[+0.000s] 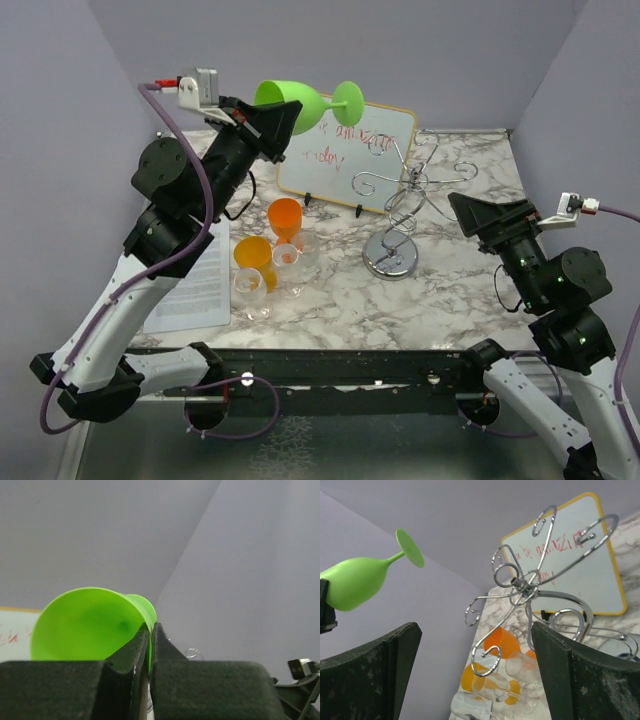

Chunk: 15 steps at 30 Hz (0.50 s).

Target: Place the wine glass upside down on the wine glass rack

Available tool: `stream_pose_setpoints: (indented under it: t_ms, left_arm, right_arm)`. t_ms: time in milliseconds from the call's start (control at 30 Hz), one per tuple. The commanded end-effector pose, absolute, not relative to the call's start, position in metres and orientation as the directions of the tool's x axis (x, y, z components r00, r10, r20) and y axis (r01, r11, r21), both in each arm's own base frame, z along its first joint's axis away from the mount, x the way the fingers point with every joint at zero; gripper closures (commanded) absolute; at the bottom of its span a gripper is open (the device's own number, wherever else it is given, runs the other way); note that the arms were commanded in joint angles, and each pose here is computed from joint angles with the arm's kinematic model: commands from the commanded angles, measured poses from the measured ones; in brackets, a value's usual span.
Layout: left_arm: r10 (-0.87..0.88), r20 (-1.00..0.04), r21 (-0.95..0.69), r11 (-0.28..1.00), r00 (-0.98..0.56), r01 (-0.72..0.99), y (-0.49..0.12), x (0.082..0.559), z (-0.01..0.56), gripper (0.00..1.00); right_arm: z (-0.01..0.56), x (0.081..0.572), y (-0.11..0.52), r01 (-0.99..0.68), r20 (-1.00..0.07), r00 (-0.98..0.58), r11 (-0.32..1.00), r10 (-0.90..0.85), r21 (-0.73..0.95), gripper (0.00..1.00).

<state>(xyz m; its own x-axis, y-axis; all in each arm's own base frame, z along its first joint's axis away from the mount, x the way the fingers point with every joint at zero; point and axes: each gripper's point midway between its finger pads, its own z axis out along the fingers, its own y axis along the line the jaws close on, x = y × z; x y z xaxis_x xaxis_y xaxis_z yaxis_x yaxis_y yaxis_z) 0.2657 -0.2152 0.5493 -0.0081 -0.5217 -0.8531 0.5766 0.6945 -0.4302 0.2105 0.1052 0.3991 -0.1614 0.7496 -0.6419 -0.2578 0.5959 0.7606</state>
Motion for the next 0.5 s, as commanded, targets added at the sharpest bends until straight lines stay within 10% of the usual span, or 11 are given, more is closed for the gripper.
stream_pose_setpoints:
  t_ms: [0, 467]
  left_arm:
    - [-0.595, -0.803, -0.411, 0.519, -0.029, 0.75, -0.256, 0.256, 0.599, 1.0]
    - [-0.652, -0.705, -0.444, 0.1, -0.278, 0.891, -0.339, 0.234, 0.617, 1.0]
  right_arm:
    - [0.453, 0.21, 0.115, -0.402, -0.615, -0.103, 0.533, 0.782, 0.744, 0.0]
    - [0.527, 0.227, 0.147, -0.558, -0.425, -0.183, 0.262, 0.887, 0.788, 0.1]
